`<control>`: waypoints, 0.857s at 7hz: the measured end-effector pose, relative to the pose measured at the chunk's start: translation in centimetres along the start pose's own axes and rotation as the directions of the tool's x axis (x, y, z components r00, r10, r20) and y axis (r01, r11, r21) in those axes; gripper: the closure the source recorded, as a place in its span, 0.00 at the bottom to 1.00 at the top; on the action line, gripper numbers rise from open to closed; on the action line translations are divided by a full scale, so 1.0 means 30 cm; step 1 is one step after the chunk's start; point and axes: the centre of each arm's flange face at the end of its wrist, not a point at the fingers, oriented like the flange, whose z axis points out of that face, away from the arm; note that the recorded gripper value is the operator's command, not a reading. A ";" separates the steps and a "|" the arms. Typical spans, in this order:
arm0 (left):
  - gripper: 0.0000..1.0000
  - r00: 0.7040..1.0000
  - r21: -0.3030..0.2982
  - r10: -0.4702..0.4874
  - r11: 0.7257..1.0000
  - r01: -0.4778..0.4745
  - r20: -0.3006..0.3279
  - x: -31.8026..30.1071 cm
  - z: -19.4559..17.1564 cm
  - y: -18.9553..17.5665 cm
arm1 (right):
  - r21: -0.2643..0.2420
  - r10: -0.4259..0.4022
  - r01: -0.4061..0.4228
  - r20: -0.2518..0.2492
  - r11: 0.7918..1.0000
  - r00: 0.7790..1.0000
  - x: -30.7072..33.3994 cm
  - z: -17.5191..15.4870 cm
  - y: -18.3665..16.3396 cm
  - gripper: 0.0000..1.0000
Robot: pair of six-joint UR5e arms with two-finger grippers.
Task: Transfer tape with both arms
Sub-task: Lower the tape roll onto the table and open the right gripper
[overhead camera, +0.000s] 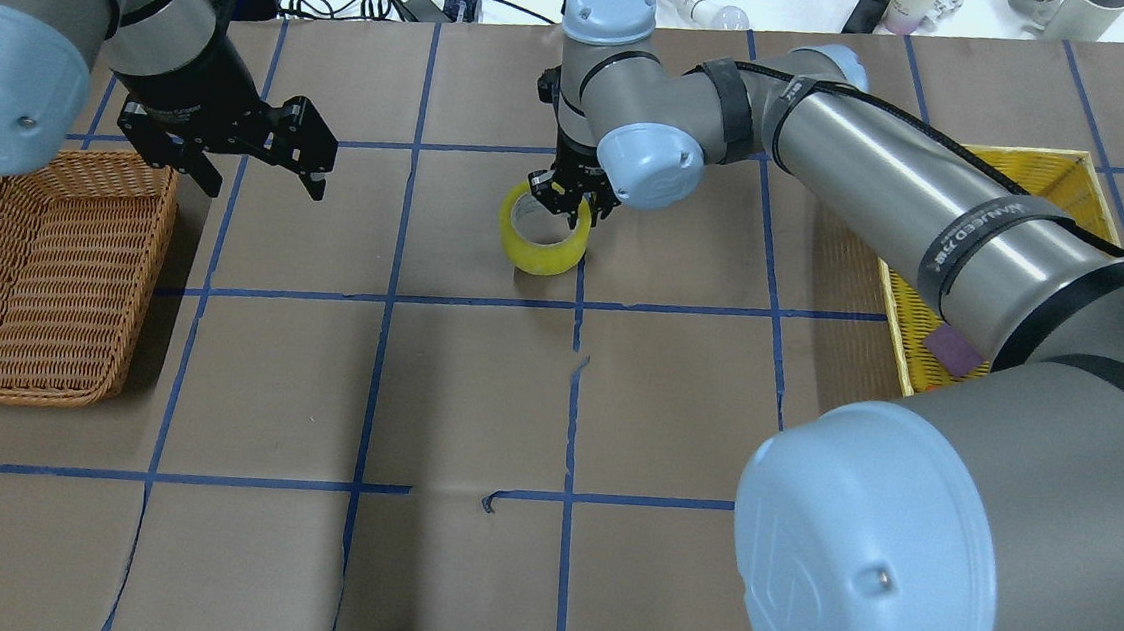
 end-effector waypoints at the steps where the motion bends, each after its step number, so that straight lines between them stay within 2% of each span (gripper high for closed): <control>1: 0.00 1.000 0.000 0.000 1.000 0.000 0.000 0.001 0.000 0.000 | 0.021 -0.006 0.006 -0.001 1.000 1.000 0.023 0.021 -0.085 1.00; 2: 0.00 1.000 0.000 0.000 1.000 0.000 0.000 0.001 0.000 0.000 | 0.031 -0.019 0.019 -0.005 0.999 1.000 0.052 0.042 -0.138 0.97; 3: 0.00 1.000 0.000 0.000 1.000 0.000 0.000 0.001 0.000 0.000 | 0.033 -0.030 0.030 -0.013 0.999 0.999 0.100 0.052 -0.165 0.68; 4: 0.00 1.000 -0.001 0.000 1.000 0.000 0.000 0.001 0.001 0.000 | 0.030 -0.035 0.036 -0.022 0.999 0.999 0.147 0.057 -0.177 0.05; 5: 0.00 1.000 -0.001 0.000 1.000 0.000 0.000 0.001 0.002 0.000 | 0.026 -0.034 0.034 -0.025 0.999 0.999 0.167 0.061 -0.180 0.00; 6: 0.00 1.000 -0.001 0.000 1.000 0.000 0.000 0.001 0.002 0.000 | 0.028 -0.027 0.028 -0.024 0.999 0.999 0.173 0.054 -0.181 0.00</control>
